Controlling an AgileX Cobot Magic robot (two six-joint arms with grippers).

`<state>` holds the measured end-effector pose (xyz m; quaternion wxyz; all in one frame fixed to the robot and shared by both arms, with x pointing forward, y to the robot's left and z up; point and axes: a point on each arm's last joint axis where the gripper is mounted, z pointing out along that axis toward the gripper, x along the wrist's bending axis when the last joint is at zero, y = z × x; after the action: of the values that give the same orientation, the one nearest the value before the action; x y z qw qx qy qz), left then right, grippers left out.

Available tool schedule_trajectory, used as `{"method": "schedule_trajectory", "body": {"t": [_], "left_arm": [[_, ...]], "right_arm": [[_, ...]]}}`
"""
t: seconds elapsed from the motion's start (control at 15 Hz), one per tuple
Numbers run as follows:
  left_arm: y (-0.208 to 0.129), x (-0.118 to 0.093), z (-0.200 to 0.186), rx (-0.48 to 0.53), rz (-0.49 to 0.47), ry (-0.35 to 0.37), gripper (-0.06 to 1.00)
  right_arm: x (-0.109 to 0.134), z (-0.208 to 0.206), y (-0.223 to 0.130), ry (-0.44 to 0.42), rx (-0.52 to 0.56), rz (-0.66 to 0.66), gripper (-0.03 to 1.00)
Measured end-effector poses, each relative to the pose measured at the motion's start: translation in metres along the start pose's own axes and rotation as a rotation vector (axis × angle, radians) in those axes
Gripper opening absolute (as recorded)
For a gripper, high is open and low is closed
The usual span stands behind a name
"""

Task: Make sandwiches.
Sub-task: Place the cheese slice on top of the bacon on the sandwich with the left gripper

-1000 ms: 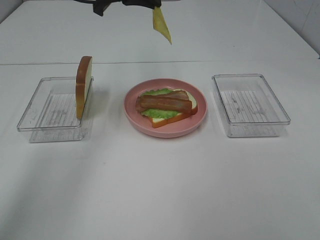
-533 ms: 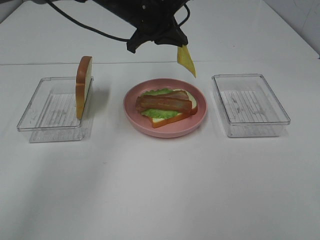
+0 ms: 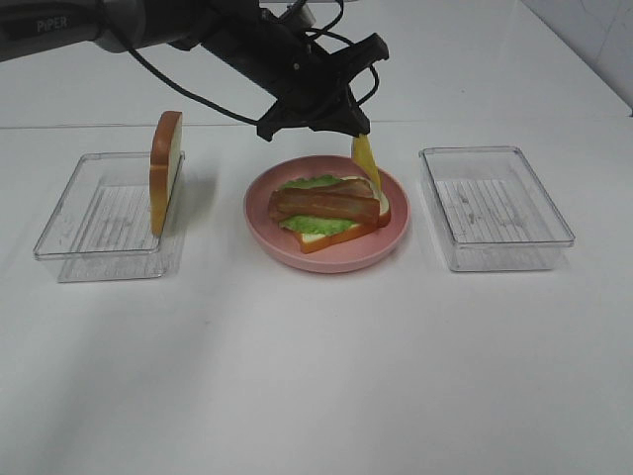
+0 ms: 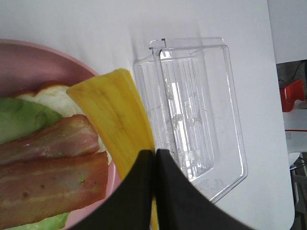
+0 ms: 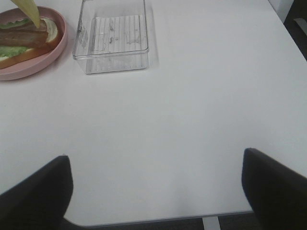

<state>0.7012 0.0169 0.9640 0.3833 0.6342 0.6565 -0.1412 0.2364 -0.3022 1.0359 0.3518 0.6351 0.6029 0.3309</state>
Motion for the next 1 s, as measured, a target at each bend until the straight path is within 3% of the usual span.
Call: {"method": "schedule_trajectory", "body": {"t": [0.67,1.0], "left_arm": [[-0.001,0.002,0.001,0.014,0.005,0.010,0.00],[-0.010,0.016,0.013,0.093,-0.002,0.057,0.00]], "right_arm": [[0.000,0.000,0.000,0.000,0.000,0.000,0.92],[0.000,0.000,0.000,0.000,0.000,0.000,0.92]]}}
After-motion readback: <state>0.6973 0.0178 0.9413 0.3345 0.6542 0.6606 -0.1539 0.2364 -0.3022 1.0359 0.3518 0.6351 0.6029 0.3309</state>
